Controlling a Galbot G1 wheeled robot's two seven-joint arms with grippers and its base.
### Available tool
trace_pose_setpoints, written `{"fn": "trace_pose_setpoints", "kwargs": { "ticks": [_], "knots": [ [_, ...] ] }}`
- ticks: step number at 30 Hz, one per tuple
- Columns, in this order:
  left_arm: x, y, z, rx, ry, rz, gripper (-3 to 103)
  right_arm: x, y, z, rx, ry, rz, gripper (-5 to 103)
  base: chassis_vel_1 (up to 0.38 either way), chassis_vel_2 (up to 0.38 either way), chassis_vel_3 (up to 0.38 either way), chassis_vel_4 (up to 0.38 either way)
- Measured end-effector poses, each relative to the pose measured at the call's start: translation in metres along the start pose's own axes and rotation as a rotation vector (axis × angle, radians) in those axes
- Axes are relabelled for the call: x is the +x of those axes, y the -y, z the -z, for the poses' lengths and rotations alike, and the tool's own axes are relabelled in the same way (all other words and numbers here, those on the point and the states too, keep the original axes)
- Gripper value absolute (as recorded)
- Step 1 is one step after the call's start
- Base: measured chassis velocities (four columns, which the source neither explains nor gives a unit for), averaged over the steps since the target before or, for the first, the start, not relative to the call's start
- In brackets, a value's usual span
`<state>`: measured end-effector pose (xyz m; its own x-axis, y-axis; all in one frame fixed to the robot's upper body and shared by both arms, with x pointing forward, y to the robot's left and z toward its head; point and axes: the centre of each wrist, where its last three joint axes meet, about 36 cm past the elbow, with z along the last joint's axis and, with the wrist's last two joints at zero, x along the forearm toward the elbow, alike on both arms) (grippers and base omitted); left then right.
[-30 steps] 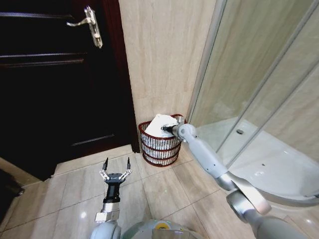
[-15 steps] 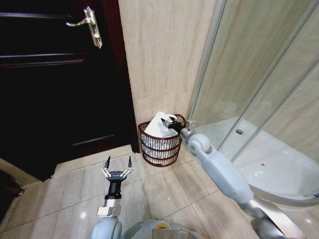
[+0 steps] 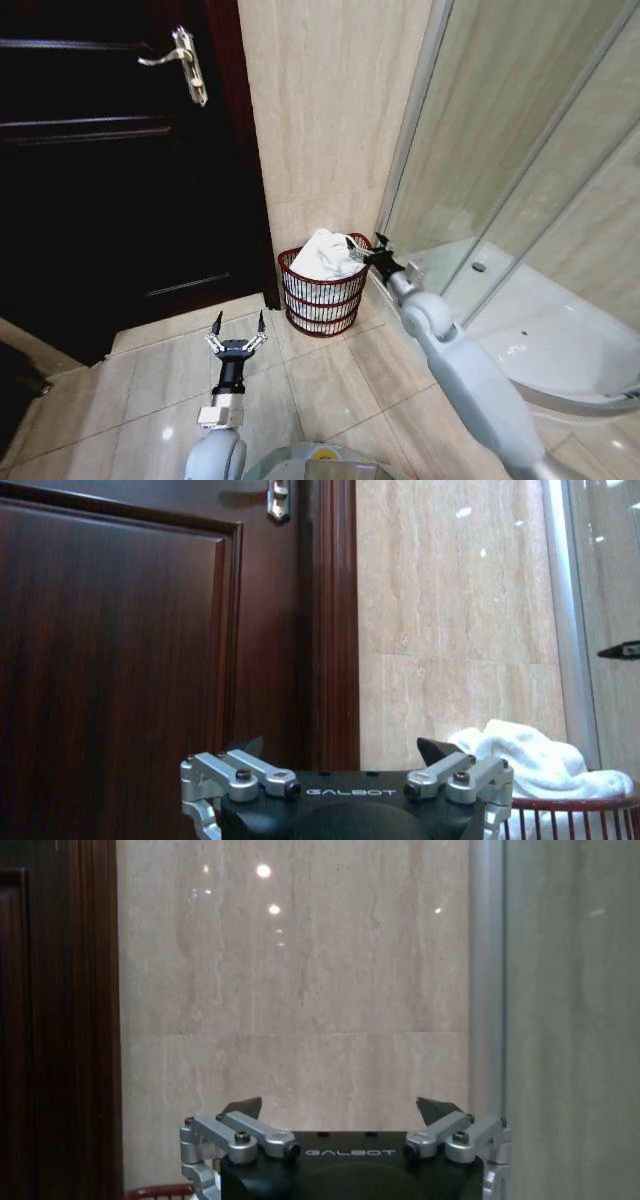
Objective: Discard the used towel into the hamper.
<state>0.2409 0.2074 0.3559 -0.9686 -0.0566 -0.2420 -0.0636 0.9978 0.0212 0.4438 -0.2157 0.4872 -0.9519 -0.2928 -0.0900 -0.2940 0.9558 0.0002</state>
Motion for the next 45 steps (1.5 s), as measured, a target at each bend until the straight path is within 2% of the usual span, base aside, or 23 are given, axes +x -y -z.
{"fn": "trace_pose_setpoints", "kwargs": {
  "ticks": [13, 35, 45],
  "knots": [
    [-0.001, -0.002, 0.000, -0.003, 0.041, 0.021, 100, 0.030, -0.015, -0.005, 0.025, 0.062, -0.093, 100, 0.000, 0.000, 0.000, 0.000],
    [0.000, -0.007, 0.002, -0.006, 0.042, 0.027, 100, 0.031, -0.018, 0.016, 0.040, 0.070, -0.090, 100, -0.039, 0.037, 0.039, -0.038],
    [-0.001, -0.013, -0.001, -0.005, 0.039, 0.039, 100, 0.028, -0.021, 0.010, 0.030, 0.047, -0.076, 100, -0.021, 0.080, 0.066, -0.027]
  ]
}}
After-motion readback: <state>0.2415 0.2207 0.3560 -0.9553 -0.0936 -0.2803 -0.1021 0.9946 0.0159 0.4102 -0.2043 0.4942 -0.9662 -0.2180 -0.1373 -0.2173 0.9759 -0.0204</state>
